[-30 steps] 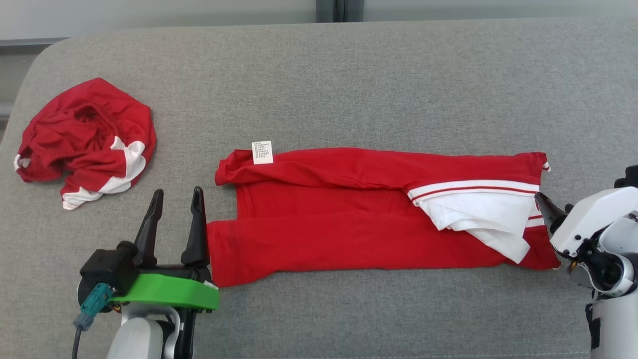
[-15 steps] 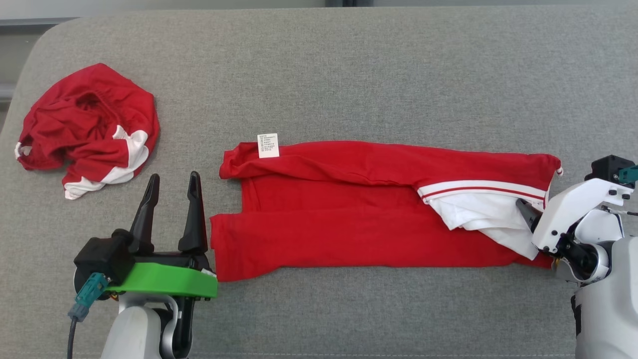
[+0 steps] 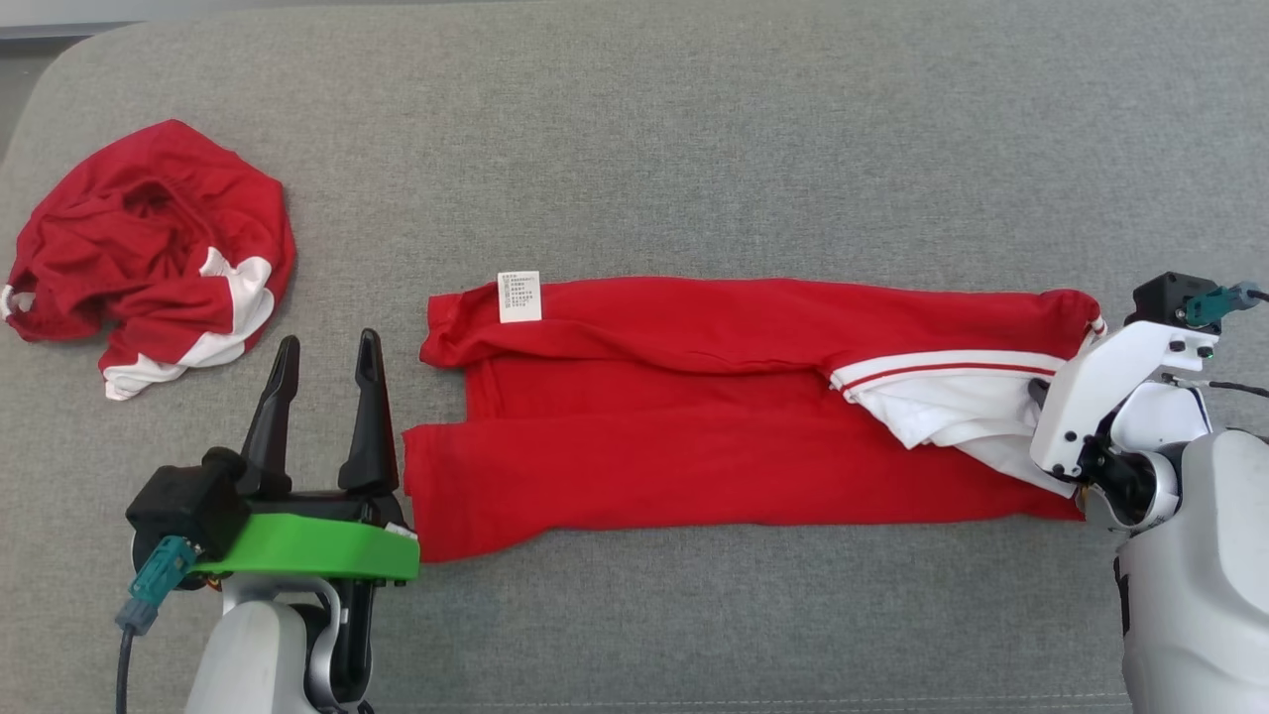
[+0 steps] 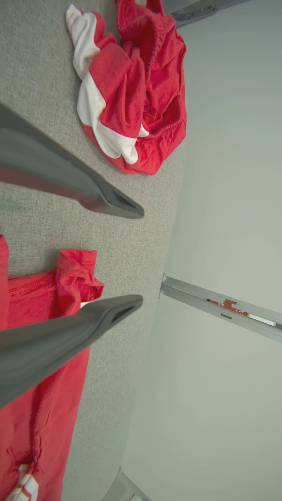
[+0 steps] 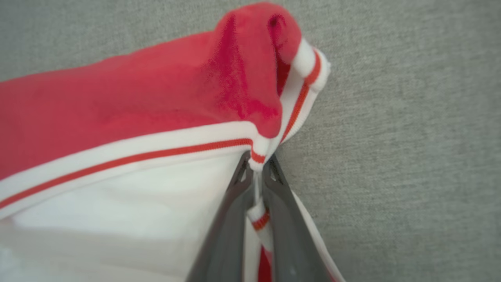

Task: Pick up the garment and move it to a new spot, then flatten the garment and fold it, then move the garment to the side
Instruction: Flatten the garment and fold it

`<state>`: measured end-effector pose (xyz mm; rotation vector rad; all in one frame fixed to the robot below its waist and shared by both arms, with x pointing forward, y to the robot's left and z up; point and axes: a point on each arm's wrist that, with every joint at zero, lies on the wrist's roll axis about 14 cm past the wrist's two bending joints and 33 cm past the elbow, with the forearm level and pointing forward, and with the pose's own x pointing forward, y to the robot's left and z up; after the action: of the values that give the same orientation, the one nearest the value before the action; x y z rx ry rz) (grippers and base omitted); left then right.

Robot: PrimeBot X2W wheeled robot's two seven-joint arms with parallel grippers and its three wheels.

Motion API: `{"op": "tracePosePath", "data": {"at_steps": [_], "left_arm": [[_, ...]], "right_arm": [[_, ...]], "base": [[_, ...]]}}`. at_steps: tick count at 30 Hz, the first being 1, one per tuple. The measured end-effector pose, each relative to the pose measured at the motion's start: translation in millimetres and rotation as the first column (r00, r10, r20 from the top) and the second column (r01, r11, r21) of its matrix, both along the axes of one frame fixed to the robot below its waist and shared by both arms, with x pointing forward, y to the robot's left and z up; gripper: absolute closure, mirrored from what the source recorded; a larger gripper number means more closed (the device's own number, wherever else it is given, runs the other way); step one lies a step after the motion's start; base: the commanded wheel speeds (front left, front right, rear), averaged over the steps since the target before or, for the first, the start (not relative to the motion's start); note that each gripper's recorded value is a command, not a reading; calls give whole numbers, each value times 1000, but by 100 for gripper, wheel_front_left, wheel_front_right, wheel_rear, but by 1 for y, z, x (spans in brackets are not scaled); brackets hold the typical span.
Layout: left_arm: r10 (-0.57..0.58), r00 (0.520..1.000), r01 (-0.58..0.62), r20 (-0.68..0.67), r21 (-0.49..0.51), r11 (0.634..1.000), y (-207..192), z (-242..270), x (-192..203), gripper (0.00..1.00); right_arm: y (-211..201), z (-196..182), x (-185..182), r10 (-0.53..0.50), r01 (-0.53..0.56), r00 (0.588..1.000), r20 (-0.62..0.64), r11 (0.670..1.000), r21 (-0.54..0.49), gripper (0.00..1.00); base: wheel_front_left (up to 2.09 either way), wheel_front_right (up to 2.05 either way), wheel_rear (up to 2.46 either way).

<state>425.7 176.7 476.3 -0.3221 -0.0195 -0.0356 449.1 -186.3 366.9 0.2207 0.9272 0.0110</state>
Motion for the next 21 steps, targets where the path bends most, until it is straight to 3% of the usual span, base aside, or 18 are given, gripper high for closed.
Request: {"op": "tracePosePath", "data": {"at_steps": [6,14,17,21], "left_arm": [[-6,1000,6,17,-4,1000,-4,5,4,0],[-43,998,44,42,-11,999,-17,14,7,0],[-51,998,52,47,-9,999,-20,16,6,0],[-55,997,55,50,-6,998,-21,18,5,0]], "right_arm": [[-57,15,0,-101,105,994,38,988,-110,100],[-148,61,-15,-256,282,957,135,928,-243,100],[-159,76,-17,-270,306,949,162,916,-262,100],[-138,88,-12,-207,250,961,182,932,-261,100]], "base": [[0,0,0],[0,0,0],[0,0,0],[0,0,0]]}}
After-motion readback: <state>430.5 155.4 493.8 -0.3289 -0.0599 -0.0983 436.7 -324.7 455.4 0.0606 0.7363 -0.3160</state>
